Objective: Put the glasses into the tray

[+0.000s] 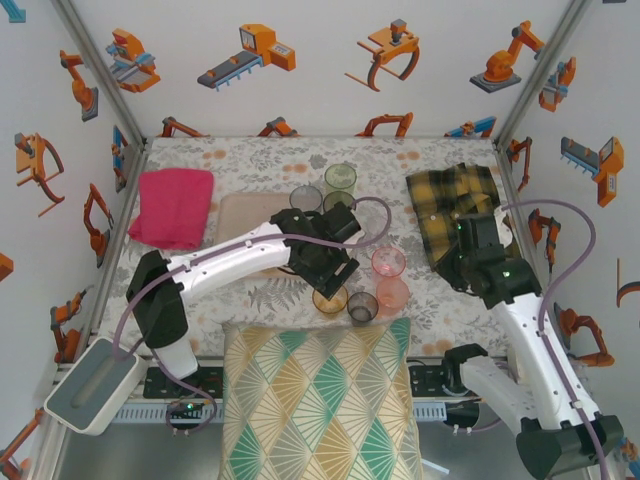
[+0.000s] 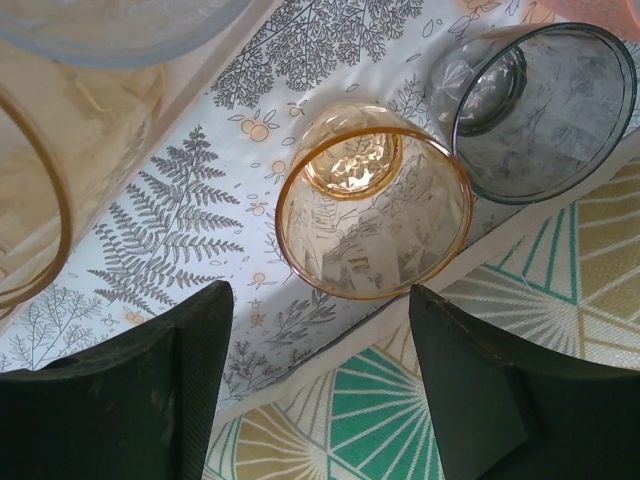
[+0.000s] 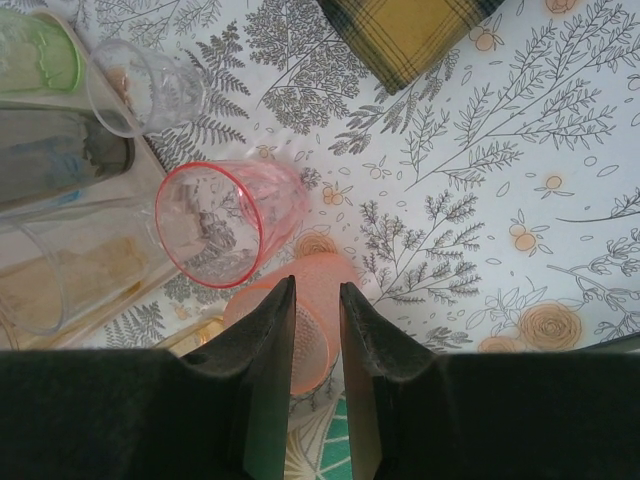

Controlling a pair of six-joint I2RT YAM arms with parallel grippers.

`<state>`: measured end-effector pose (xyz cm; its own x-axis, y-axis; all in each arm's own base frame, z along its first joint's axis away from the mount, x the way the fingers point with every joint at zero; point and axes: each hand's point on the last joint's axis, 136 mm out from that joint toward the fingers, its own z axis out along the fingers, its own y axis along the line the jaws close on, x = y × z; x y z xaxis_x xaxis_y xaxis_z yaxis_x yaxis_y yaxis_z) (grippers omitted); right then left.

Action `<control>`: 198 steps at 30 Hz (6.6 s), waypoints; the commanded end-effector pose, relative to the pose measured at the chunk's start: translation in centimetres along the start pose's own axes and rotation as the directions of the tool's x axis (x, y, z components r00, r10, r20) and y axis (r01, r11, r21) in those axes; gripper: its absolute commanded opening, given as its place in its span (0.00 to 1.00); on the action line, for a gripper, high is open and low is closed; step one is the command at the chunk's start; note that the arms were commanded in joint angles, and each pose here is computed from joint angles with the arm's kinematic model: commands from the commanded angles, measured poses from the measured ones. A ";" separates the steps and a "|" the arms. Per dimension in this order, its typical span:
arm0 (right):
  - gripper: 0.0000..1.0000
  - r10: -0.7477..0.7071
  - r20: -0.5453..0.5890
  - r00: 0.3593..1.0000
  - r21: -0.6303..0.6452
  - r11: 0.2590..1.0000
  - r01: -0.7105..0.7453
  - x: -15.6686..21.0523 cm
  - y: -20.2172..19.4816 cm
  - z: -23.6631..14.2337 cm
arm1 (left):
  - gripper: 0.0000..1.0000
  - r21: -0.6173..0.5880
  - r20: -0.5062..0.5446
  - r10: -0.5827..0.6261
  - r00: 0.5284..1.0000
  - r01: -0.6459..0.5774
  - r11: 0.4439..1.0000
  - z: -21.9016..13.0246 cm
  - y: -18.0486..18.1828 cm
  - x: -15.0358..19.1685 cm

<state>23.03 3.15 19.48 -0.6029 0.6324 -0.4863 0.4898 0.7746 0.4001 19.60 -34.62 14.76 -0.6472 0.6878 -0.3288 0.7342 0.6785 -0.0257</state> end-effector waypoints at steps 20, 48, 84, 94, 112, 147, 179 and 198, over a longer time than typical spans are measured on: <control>0.26 -0.002 0.031 1.000 -0.017 1.000 0.002 -0.1 -0.2 0.7 | 0.51 -0.003 -0.094 -0.044 0.995 0.044 0.999 3.2 -0.5 0.7; 0.24 0.006 0.031 0.999 -0.027 1.000 -0.005 0.2 -0.3 1.3 | 0.40 -0.010 -0.134 -0.059 0.989 0.058 0.998 4.6 -0.1 2.2; 0.24 0.009 0.039 0.999 -0.036 0.999 -0.008 0.2 -0.1 1.8 | 0.19 -0.057 -0.113 -0.049 0.992 0.043 0.997 4.1 0.9 2.3; 0.24 0.006 0.038 0.999 -0.031 1.000 -0.004 0.3 -0.2 1.9 | 0.10 -0.080 -0.063 -0.017 0.998 0.012 0.997 2.4 1.5 1.2; 0.23 0.006 0.039 0.999 -0.031 0.999 -0.005 0.5 -0.5 1.9 | 0.09 -0.025 0.006 0.059 0.998 -0.059 0.998 -1.9 0.8 -0.1; 0.23 0.008 0.023 1.000 0.000 1.000 -0.008 0.7 -1.1 1.5 | 0.11 0.025 0.218 0.201 0.955 -0.211 0.977 -10.7 -0.8 -2.4; 0.23 -0.005 0.037 0.999 -0.013 1.000 0.005 -0.2 -0.1 1.3 | 0.15 -0.161 0.463 -0.141 0.875 0.239 0.958 -21.0 17.7 -5.2; 0.23 -0.038 0.029 0.999 -0.026 0.999 0.039 -1.0 1.6 2.3 | 0.15 -0.255 0.319 -0.453 0.833 0.535 0.805 -10.8 28.3 6.9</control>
<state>25.15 3.77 17.47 -0.6225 0.6067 -0.4943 0.4699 0.7949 0.3839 32.11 -7.71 21.45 -0.8384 0.2088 -0.5035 0.2093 0.9762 0.0563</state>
